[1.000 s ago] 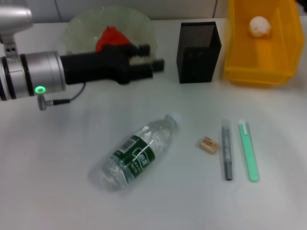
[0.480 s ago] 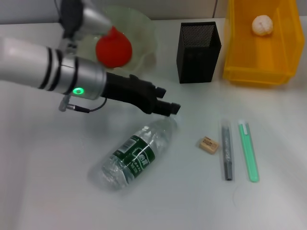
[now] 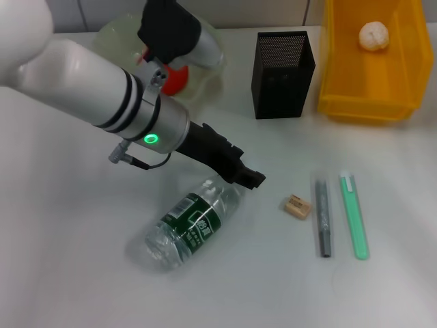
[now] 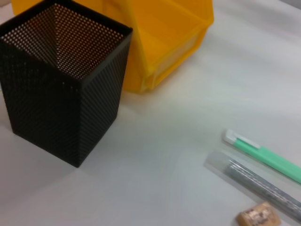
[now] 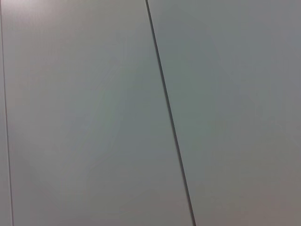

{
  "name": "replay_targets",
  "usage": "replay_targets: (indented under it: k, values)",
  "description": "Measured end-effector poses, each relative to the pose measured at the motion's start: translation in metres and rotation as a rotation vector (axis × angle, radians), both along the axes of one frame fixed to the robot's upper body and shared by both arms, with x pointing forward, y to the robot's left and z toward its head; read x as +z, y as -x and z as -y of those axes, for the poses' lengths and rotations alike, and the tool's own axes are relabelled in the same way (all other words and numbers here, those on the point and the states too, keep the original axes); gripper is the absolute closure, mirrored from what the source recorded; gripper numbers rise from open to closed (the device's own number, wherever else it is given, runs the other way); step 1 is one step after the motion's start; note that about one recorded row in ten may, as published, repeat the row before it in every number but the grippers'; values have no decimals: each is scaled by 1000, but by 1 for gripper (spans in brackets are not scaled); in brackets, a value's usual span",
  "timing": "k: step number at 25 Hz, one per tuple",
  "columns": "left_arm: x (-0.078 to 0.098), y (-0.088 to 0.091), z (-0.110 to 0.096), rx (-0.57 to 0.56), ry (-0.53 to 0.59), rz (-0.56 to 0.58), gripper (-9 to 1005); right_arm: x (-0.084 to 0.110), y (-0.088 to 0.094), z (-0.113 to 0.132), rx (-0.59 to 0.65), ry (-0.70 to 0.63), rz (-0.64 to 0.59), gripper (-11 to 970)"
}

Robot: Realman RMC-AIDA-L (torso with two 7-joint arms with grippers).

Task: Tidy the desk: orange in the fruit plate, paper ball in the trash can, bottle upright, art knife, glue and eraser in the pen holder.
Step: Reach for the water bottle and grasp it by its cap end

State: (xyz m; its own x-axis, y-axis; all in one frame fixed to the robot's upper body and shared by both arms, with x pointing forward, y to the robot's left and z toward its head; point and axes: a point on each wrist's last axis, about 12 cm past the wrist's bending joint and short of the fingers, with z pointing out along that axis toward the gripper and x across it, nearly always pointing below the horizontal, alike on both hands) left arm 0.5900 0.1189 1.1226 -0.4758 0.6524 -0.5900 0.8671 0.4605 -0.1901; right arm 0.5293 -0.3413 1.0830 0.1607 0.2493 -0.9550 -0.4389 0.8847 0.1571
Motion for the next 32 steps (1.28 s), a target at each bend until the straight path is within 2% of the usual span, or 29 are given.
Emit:
replay_targets:
  k: [11, 26, 32]
  values:
    - [-11, -2, 8, 61, -34, 41, 395, -1, 0, 0, 0, 6, -6, 309]
    - [-18, 3, 23, 40, -137, 33, 441, -2, 2, 0, -6, 15, -4, 308]
    - [-18, 3, 24, 35, -140, 41, 460, -3, 5, 2, -11, 12, -5, 308]
